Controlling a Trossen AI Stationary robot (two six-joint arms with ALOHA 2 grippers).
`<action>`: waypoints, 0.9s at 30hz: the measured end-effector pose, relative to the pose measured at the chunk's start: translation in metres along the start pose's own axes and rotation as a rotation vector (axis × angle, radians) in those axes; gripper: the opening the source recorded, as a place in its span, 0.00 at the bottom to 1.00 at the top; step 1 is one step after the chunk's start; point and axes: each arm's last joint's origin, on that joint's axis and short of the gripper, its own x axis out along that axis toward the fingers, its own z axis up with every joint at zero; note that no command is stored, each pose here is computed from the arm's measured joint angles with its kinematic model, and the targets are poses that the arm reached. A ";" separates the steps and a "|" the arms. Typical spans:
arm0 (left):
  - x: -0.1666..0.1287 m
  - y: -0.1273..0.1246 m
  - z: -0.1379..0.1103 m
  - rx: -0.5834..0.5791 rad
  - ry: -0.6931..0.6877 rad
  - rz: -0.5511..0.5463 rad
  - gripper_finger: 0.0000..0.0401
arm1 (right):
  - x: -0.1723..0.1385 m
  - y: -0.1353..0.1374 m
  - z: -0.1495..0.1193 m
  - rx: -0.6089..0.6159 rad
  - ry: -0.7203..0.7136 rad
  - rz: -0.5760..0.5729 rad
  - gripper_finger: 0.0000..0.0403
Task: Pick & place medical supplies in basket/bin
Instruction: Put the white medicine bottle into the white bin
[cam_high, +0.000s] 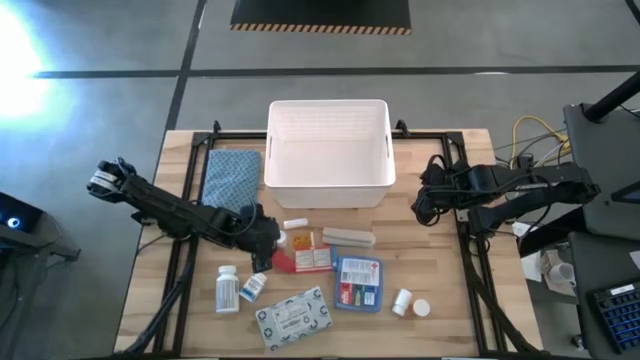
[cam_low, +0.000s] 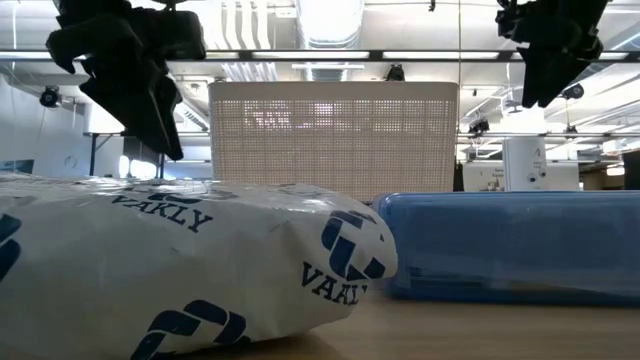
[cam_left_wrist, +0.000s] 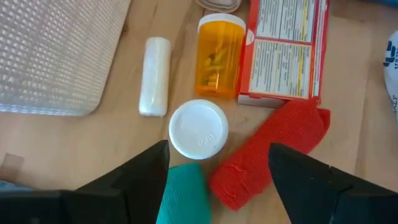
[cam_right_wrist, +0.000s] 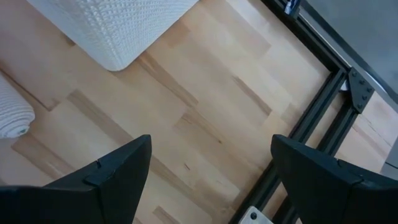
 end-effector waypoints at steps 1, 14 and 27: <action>0.003 0.000 0.001 -0.001 0.003 0.006 0.63 | 0.000 0.000 0.000 0.001 0.000 0.000 0.79; 0.021 0.009 0.011 0.003 0.014 0.023 0.63 | 0.001 0.000 -0.002 0.029 0.019 0.007 0.79; 0.048 0.002 0.008 0.008 0.095 -0.009 0.63 | 0.002 0.000 -0.002 -0.013 0.023 0.004 0.79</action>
